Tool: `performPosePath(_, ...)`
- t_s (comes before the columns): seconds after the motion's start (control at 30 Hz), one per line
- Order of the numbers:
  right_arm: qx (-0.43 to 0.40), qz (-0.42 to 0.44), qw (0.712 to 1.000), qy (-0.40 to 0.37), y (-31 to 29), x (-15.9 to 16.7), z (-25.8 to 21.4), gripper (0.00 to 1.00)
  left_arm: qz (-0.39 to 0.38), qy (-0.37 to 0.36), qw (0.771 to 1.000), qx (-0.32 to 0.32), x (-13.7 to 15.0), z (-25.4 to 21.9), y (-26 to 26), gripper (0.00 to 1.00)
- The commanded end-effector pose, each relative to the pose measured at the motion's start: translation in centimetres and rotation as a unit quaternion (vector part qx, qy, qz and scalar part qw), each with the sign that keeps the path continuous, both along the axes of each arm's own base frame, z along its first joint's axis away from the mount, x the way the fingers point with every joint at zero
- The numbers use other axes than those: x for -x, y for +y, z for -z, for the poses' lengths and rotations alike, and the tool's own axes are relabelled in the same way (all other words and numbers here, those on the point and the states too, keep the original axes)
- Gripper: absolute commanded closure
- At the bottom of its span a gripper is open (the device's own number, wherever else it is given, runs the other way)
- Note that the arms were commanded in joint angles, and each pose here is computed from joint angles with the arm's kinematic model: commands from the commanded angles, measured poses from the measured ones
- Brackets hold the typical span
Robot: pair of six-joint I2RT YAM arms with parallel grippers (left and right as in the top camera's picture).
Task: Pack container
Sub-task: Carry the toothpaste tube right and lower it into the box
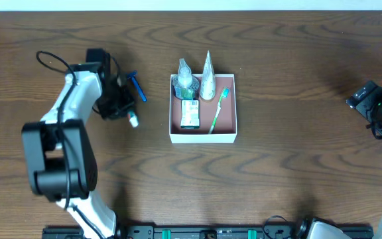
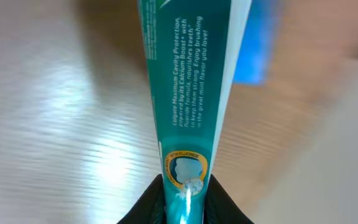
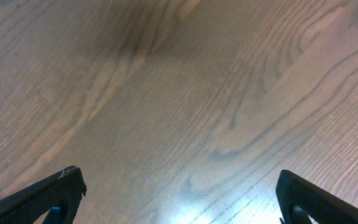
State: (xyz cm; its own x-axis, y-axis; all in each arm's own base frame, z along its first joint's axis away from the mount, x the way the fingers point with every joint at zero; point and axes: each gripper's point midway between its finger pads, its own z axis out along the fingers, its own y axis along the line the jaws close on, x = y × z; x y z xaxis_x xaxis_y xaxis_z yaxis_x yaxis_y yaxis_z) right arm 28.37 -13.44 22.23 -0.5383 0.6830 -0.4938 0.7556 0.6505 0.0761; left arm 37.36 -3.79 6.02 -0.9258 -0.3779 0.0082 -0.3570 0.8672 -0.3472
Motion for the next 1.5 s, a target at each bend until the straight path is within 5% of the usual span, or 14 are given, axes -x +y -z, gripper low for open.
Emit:
performPosePath(0.0, -0.001, 0.011, 1.000, -0.001, -0.3, 0.1, 0.0, 0.01, 0.068, -0.122, 0.984, 0.113, -1.5, -8.5, -4.1, 0.81)
performPosePath(0.47, -0.001, 0.012, 1.000, -0.002, -0.3, 0.1, 0.0, 0.01, 0.248, -0.330, 0.897, 0.157, 3.7, -22.5, -16.8, 0.81)
performPosePath(1.07, -0.001, 0.012, 1.000, -0.002, -0.3, 0.1, 0.0, 0.01, 0.246, -0.301, 0.918, -0.074, 2.8, -12.1, -25.2, 0.81)
performPosePath(1.37, -0.001, 0.012, 1.000, -0.002, -0.3, 0.1, 0.0, 0.01, 0.241, -0.265, 0.927, -0.107, 1.8, -7.4, -25.5, 0.81)
performPosePath(1.47, -0.001, 0.012, 1.000, -0.002, -0.3, 0.1, 0.0, 0.01, 0.238, -0.271, 0.927, -0.108, 1.5, -7.5, -25.6, 0.68)
